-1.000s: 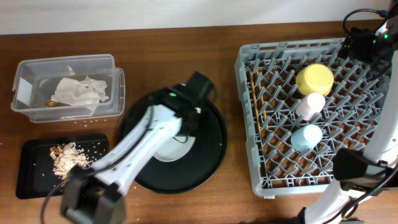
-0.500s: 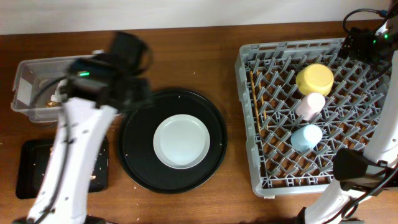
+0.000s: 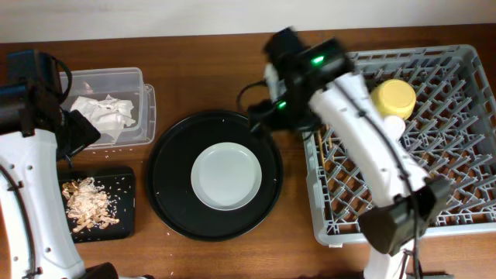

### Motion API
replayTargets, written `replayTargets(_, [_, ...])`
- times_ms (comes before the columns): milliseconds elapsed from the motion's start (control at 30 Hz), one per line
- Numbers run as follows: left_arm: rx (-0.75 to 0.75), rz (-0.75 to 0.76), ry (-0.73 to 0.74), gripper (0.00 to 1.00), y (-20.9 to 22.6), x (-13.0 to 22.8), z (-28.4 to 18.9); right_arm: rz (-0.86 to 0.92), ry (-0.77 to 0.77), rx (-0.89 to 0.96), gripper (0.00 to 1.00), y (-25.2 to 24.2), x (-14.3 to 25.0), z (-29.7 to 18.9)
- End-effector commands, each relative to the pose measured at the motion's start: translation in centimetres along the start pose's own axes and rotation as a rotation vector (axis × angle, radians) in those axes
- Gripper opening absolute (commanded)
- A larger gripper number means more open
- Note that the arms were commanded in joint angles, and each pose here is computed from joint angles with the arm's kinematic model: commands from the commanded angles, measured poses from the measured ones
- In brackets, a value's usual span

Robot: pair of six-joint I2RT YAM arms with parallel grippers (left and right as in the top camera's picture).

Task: Sort waste into correct bins and load items into the dishwasher rack
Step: 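Grasp the white plate with the right gripper from the left gripper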

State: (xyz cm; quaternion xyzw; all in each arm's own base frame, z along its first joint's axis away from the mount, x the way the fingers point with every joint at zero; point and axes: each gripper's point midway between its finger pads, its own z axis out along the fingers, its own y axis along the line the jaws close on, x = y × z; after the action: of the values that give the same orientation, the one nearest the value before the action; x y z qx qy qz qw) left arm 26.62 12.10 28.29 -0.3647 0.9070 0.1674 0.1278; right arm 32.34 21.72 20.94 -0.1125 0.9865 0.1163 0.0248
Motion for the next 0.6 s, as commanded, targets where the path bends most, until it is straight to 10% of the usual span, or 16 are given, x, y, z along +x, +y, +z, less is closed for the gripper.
replayTargets(0, [-0.006,0.012,-0.007,0.99,0.2,-0.1,-0.1,-0.116,-0.103,0.123,0.99,1.7,-1.2,1.7])
replayTargets(100, [-0.006,0.012,-0.007,0.99,0.2,-0.1,-0.1,-0.086,-0.094,0.192,0.99,0.7,-1.0,3.3])
replayTargets(167, [-0.006,0.012,-0.007,0.99,0.2,-0.1,-0.1,-0.081,-0.04,0.212,0.77,-0.4,0.0,7.1])
replayTargets(567, [-0.006,0.012,-0.007,0.99,0.2,-0.1,-0.1,0.04,-0.001,0.079,0.39,-1.6,3.3,19.4])
